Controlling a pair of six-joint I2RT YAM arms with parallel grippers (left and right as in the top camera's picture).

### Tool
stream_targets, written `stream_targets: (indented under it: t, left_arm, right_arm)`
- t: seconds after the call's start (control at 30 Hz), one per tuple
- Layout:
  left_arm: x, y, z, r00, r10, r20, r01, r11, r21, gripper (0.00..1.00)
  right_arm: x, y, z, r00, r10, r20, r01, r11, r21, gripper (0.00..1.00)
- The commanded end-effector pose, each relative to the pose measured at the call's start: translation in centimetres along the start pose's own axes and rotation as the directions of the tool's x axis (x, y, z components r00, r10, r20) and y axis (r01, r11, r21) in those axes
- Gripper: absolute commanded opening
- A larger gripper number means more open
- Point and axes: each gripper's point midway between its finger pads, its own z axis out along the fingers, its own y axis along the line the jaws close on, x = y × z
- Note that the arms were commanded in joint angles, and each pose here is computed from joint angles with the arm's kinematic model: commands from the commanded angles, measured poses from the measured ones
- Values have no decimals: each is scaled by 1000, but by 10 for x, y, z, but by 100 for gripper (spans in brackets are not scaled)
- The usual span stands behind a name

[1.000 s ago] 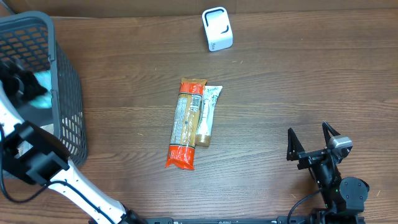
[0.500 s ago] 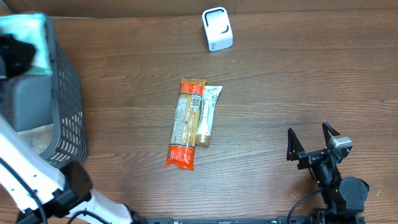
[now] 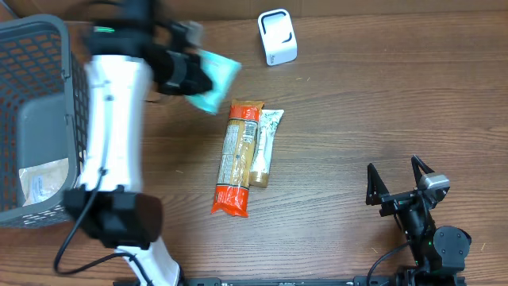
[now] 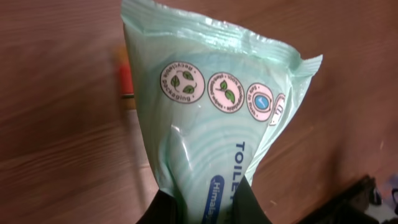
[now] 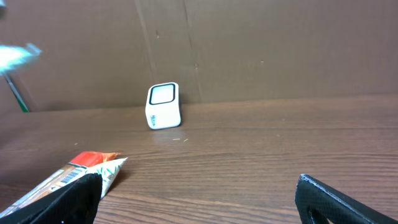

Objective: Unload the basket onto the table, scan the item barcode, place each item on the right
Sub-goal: 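Carry the mint-green packet out and drop it right of the tube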

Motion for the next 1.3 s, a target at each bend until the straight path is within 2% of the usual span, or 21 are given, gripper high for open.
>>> stream_targets:
  t: [0.0, 0.1, 0.33, 0.4, 0.47, 0.53, 0.6, 0.63, 0.77, 0.83, 0.87, 1.0, 1.17, 1.27]
  left_arm:
    - [19, -52, 61, 997, -24, -70, 27, 998, 48, 4]
    - [26, -79, 103, 998, -25, -57, 27, 999, 41, 4]
    - [44, -95, 163, 996, -67, 51, 73, 987, -140, 4]
    - [49, -98, 175, 997, -38, 74, 49, 985, -163, 10]
    - [55, -99, 183, 997, -13, 81, 28, 982, -187, 26]
    - [59, -98, 187, 996, -1, 84, 18, 979, -202, 37]
    - [59, -93, 189, 996, 2, 94, 19, 975, -223, 67]
    - [56, -90, 188, 994, 3, 108, 23, 972, -234, 77]
    - [35, -91, 180, 985, 91, 146, -56, 972, -230, 94]
    - [18, -94, 162, 974, 148, 170, -105, 966, -236, 100]
    - [8, -95, 150, 968, 167, 187, -118, 962, -248, 100]
    - [-48, -88, 55, 925, 202, 322, -90, 939, -331, 100]
    - [-72, -46, -75, 877, 120, 465, 88, 912, -401, 100]
    - [-62, 1, -135, 836, -33, 547, 286, 878, -384, 100]
  right_arm:
    - [2, -1, 0, 1000, 0, 1, 0, 1000, 5, 100]
    - [2, -1, 0, 1000, 0, 1, 0, 1000, 5, 100]
    - [2, -1, 0, 1000, 0, 1, 0, 1000, 5, 100]
    - [2, -1, 0, 1000, 0, 1, 0, 1000, 5, 100]
    - [2, -1, 0, 1000, 0, 1, 0, 1000, 5, 100]
    - [2, -1, 0, 1000, 0, 1, 0, 1000, 5, 100]
    - [2, -1, 0, 1000, 0, 1, 0, 1000, 5, 100]
    - [2, -1, 0, 1000, 0, 1, 0, 1000, 5, 100]
    - [2, -1, 0, 1000, 0, 1, 0, 1000, 5, 100]
    - [2, -1, 0, 1000, 0, 1, 0, 1000, 5, 100]
    - [2, -1, 0, 1000, 0, 1, 0, 1000, 5, 100]
    - [2, -1, 0, 1000, 0, 1, 0, 1000, 5, 100]
    - [2, -1, 0, 1000, 0, 1, 0, 1000, 5, 100]
    - [2, -1, 0, 1000, 0, 1, 0, 1000, 5, 100]
